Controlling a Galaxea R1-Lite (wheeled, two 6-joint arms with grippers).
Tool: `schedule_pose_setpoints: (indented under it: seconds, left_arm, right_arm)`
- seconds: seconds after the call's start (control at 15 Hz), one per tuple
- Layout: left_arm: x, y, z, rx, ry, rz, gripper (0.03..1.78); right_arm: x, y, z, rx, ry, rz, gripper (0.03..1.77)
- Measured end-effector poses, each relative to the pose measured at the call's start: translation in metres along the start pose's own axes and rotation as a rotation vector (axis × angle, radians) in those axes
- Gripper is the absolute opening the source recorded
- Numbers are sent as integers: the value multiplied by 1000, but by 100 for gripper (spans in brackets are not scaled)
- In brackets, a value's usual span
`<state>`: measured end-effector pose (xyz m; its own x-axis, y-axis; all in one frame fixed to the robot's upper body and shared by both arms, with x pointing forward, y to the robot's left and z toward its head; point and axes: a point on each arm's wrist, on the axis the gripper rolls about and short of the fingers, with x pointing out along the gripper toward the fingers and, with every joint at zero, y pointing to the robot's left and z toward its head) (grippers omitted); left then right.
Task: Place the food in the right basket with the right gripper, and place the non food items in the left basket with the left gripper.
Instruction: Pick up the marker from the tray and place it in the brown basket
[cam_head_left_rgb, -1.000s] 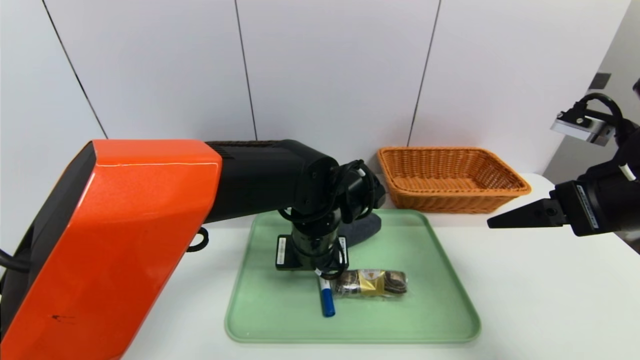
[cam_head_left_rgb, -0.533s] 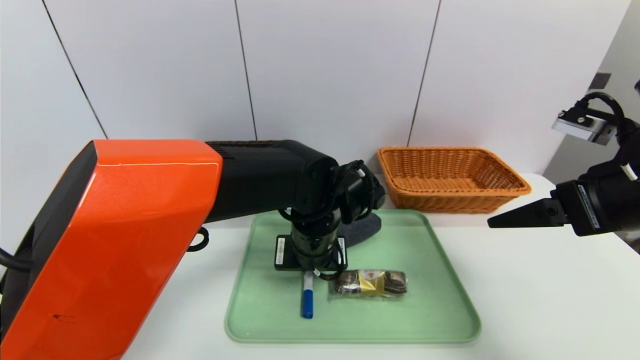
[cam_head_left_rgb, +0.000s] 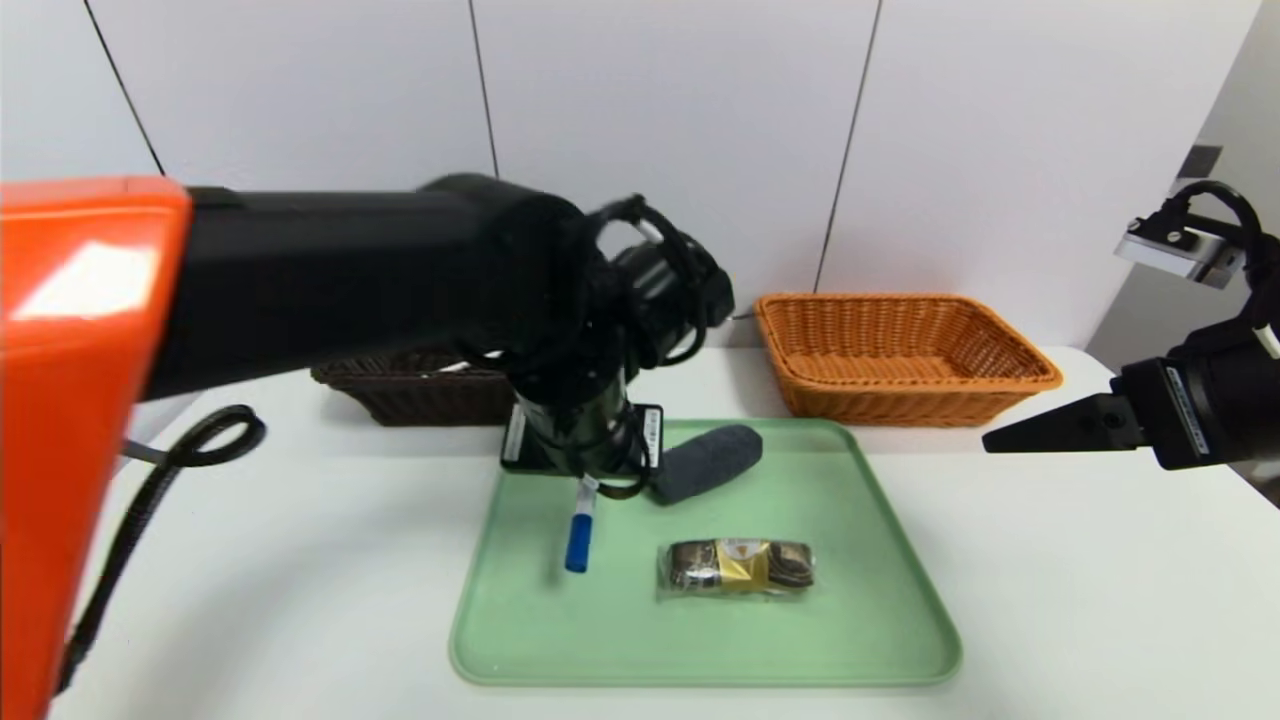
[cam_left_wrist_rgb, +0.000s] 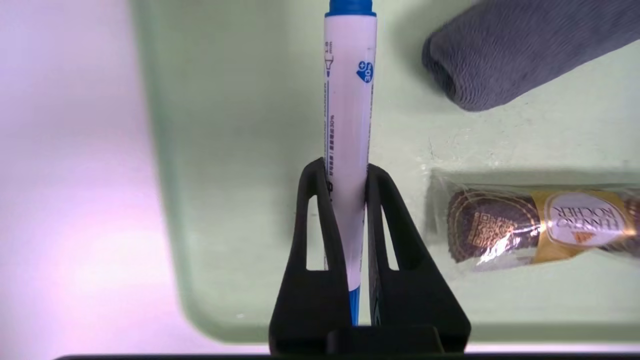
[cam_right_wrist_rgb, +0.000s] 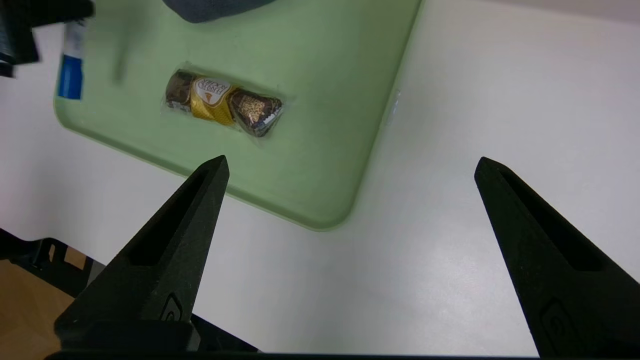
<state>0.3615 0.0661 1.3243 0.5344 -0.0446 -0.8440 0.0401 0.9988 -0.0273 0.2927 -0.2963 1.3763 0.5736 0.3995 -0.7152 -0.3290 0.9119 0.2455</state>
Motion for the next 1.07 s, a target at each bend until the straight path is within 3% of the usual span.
schedule_pose_setpoints:
  seconds: [0.33, 0.67, 0.8, 1.07]
  left_arm:
    - [-58, 72, 44, 224, -215, 11, 16]
    - [-75, 135, 85, 471, -408, -6, 16]
    - [-75, 153, 91, 609, -429, -35, 16]
    - [-59, 175, 100, 876, -412, -3, 16]
  right_arm:
    - [0, 0, -1, 1, 1, 9, 170]
    - [0, 0, -2, 0, 3, 10, 170]
    - [-1, 0, -2, -3, 2, 11, 170]
    - [-2, 1, -2, -7, -3, 11, 170]
